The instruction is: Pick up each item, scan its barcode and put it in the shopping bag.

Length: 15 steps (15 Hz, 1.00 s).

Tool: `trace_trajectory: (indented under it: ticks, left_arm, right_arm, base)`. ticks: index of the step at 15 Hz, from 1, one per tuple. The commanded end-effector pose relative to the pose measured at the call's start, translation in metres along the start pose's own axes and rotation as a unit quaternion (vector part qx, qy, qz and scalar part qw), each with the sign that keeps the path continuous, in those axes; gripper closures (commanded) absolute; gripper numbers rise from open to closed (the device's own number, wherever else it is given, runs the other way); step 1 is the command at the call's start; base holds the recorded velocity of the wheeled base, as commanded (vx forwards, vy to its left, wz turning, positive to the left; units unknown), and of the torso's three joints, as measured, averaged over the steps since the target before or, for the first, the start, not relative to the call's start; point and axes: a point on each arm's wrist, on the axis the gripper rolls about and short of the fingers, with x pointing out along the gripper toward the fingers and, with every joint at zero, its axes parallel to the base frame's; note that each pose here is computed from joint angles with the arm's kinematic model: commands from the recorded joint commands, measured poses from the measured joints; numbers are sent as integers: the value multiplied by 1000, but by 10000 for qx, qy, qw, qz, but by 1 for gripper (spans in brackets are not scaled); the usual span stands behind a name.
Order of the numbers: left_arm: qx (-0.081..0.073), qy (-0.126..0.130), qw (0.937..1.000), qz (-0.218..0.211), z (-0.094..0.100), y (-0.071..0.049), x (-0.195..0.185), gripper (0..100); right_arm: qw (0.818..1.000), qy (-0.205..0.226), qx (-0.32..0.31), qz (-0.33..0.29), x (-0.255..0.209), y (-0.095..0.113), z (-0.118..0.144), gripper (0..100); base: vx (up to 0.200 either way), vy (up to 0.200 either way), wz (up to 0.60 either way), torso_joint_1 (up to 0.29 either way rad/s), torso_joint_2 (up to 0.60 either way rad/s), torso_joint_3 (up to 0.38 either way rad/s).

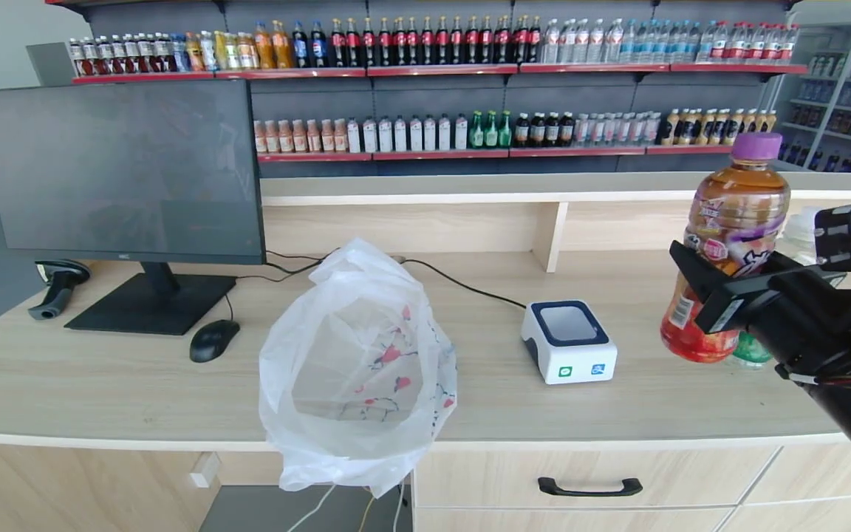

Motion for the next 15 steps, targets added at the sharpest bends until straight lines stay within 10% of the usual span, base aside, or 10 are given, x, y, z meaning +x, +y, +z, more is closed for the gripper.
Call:
trace_trajectory:
  ticks: [1,9,15]
  left_arm:
    - [-16,-3,10000,3,0,0,0,0]
    - [-24,-3,10000,3,0,0,0,0]
    - [-62,-4,10000,11,0,0,0,0]
  right_arm:
    - [9997,16,210,148,2,8,-1,100]
    - [9997,-215,85,33,14,12,6,100]
    - [9996,-244,111,67,15,12,8,100]
  base:
    - [0,0,0,0,0,0]
    - [-50,0,0,1,1,0]
    - [0,200,0,3,7,1]
